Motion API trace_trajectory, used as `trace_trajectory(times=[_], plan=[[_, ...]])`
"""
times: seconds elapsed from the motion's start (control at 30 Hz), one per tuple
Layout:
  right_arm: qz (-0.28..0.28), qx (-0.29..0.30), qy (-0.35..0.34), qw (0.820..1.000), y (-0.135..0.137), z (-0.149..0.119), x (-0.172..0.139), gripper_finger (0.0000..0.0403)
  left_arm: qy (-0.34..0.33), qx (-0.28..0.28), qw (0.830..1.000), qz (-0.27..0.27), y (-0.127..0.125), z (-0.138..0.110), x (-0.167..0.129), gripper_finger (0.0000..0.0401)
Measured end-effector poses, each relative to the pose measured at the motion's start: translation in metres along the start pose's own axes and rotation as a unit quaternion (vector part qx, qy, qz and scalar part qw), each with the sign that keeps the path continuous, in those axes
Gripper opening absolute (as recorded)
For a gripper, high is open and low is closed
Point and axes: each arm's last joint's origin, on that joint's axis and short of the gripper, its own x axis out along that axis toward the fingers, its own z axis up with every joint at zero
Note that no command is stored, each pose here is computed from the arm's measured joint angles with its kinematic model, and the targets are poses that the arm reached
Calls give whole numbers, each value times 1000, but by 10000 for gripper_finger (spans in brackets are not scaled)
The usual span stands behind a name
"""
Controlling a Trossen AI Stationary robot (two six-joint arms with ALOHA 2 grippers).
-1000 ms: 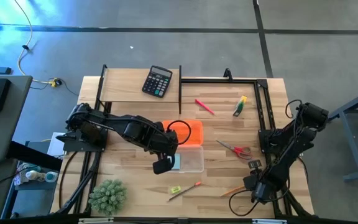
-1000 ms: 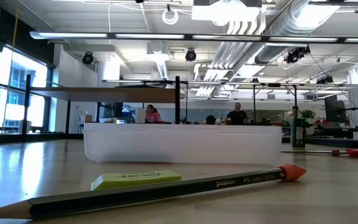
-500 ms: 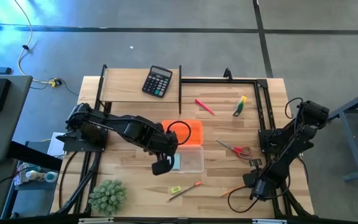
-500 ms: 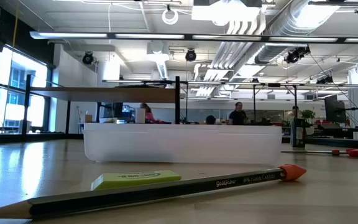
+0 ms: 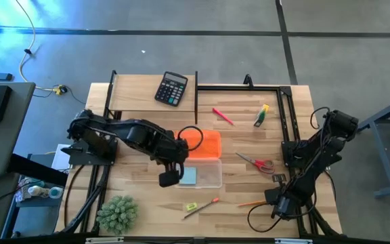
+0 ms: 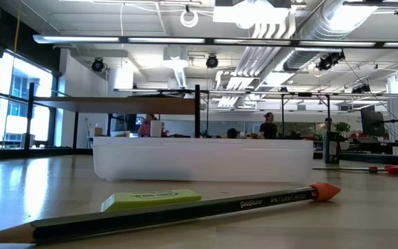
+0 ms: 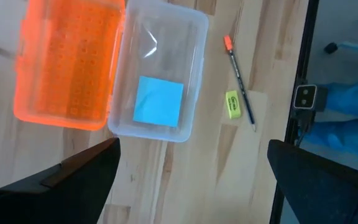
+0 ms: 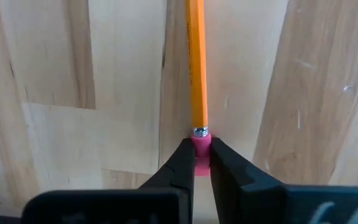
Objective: Pack school essentials
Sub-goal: Put the yellow pencil into the school supply box
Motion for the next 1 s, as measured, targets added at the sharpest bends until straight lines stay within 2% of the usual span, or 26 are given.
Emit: trace_trajectory(times=[0.2, 0.33, 0.5, 0.63, 1.0], plan=[[57, 22, -41, 997, 15, 17, -14, 16, -17, -17, 1000, 5, 14, -8, -24, 397], [84, 64, -89, 990, 22, 34, -28, 15, -36, -22, 999, 10, 18, -18, -42, 397], [81, 114, -144, 980, 19, 58, -47, 15, -76, -11, 997, 28, 21, -27, -60, 397], [81, 161, -182, 967, 8, 82, -64, 14, -89, 1, 995, 43, 23, -30, -66, 397], [84, 283, -288, 911, -46, 148, -118, 17, -53, 45, 995, 66, 29, -40, -70, 397]])
